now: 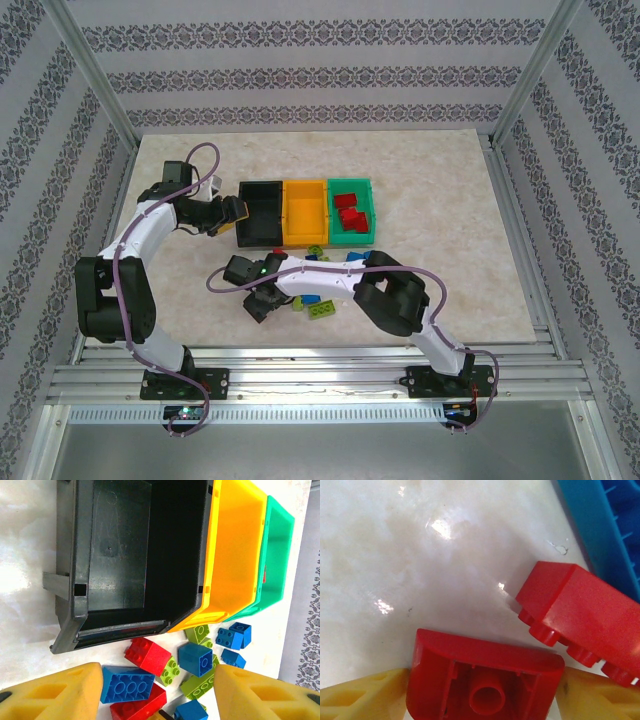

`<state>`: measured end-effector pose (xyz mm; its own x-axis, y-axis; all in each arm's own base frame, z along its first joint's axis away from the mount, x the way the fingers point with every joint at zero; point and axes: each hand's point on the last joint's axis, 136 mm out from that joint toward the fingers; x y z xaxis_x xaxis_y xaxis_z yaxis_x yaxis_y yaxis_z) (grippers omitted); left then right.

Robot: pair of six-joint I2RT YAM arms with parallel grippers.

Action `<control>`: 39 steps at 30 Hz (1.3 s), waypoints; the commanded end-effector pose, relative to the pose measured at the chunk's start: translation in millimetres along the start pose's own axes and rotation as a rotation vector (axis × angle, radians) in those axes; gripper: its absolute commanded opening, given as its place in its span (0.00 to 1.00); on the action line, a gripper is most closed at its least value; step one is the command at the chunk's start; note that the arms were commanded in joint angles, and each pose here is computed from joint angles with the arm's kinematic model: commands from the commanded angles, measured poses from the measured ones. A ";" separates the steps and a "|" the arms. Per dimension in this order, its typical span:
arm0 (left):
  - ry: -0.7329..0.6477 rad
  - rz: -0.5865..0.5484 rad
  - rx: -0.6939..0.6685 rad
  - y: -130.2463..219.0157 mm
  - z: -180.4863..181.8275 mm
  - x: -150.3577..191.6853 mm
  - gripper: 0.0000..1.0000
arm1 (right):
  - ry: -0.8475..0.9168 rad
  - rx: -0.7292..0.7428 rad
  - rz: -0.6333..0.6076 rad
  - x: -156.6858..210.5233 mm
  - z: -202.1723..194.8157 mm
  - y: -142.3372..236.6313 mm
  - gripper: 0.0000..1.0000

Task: Sort the legos into containers by color
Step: Pick up the lego from the bottom-center of the table, then place the lego in the container.

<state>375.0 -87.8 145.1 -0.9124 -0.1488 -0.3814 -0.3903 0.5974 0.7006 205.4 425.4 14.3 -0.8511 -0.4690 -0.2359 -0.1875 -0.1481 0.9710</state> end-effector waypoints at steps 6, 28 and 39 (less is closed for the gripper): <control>-0.014 -0.034 0.008 7.1 0.4 -4.7 0.60 | -0.014 -0.017 0.033 11.0 6.7 -15.3 0.66; -0.015 -0.029 0.005 6.1 1.4 -4.0 0.60 | -0.230 -0.133 -0.338 -72.9 -87.7 96.5 0.66; -0.006 -0.030 0.006 6.6 1.1 -2.7 0.60 | -0.492 -0.031 -0.416 -119.8 -218.2 99.0 0.66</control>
<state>374.9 -87.8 144.9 -0.9125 -0.1488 -0.3811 -0.3900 0.5974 0.7007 379.4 291.8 125.3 -0.8535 0.0531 -0.5183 -0.5109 -0.2803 0.8126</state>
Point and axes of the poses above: each hand's point on the last joint's axis, 136 mm out from that joint toward the fingers, its own y axis back along the fingers, its own z axis along the line the jaws close on, x = y × z, and after that the axes turned 14 degrees about -y, right-handed
